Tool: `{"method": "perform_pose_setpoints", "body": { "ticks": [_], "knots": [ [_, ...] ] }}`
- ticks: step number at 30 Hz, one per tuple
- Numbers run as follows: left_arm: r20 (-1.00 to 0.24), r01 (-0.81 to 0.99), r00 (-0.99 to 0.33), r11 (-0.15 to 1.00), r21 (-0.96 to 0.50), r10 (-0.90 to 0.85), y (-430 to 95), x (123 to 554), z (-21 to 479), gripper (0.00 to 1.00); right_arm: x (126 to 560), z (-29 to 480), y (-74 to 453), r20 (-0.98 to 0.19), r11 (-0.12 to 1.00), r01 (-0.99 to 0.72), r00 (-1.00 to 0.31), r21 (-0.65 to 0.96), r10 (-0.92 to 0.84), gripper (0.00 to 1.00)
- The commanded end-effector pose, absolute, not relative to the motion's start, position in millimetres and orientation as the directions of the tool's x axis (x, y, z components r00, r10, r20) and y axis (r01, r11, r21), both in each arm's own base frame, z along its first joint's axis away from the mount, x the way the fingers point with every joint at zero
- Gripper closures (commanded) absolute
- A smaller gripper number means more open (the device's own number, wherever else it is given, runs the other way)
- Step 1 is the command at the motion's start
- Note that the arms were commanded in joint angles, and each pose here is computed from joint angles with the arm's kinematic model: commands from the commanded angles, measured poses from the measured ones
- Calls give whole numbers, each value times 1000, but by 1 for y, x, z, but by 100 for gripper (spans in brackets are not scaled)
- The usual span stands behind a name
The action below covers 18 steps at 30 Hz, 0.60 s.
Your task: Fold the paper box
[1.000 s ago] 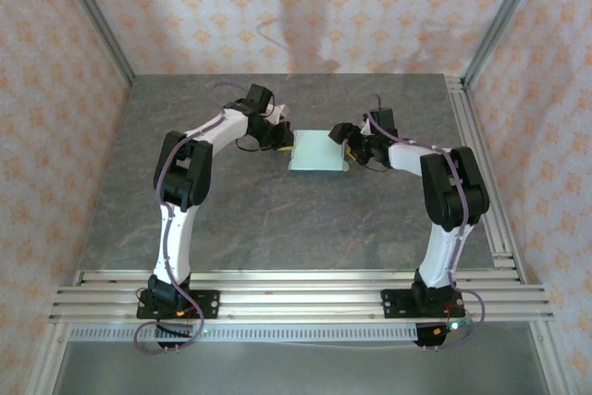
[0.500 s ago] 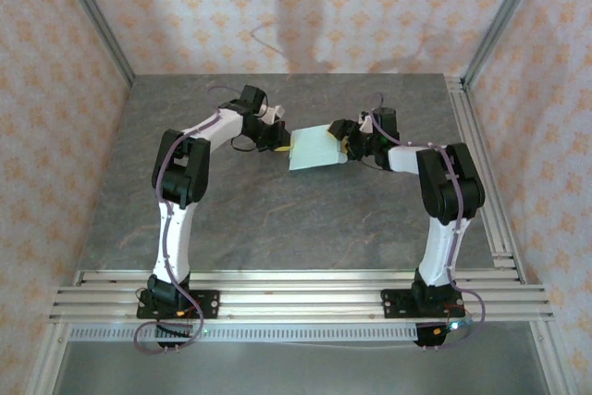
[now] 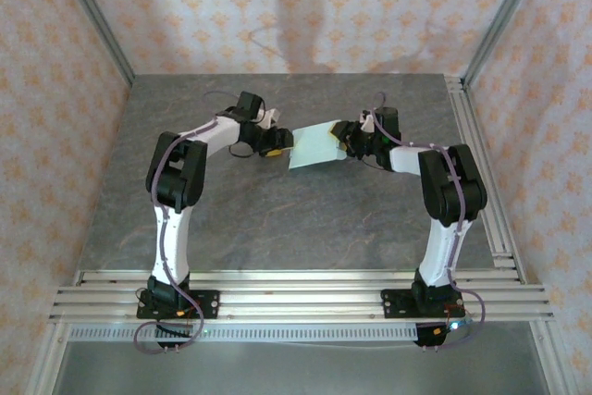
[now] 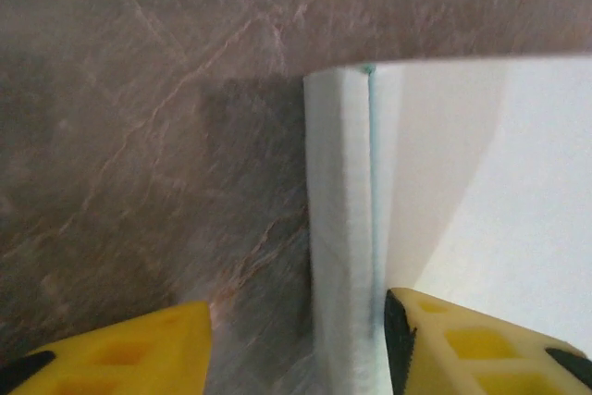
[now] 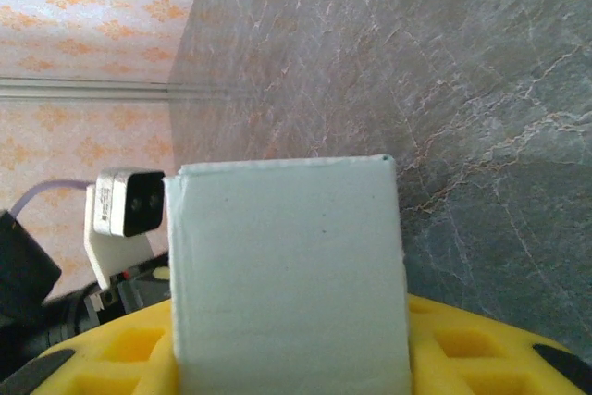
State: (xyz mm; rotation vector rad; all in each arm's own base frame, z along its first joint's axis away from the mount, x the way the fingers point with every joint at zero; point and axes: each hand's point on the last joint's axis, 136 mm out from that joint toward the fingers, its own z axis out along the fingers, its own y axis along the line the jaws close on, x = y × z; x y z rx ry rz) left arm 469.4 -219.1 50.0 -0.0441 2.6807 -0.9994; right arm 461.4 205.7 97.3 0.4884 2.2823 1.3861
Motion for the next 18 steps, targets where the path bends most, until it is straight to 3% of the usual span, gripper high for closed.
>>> {"method": "perform_pose_setpoints", "body": {
  "ticks": [1,5,9,10,13,16,18],
  "knots": [
    [-499,202,-852,781,-591,-157,-212,490,107,36,466,130,197,-215,419,36,-817,907,535,57],
    [-715,377,-695,807,-454,-77,-215,476,155,32,467,139,188,-212,411,47,-799,910,562,56],
    [-852,506,-518,829,-238,71,-227,455,186,2,467,152,181,-218,403,39,-792,914,570,55],
    [-874,530,-466,835,-150,139,-230,450,191,0,466,156,181,-217,396,33,-793,918,569,55],
    [-877,550,-301,819,161,374,-240,436,193,0,464,171,181,-212,371,17,-796,929,568,56],
    [-803,540,-85,704,461,590,-254,422,193,0,459,187,184,-201,333,-1,-799,943,567,56],
    [-751,508,24,639,577,660,-259,416,197,0,456,199,185,-191,304,-12,-801,952,567,56]
  ]
}}
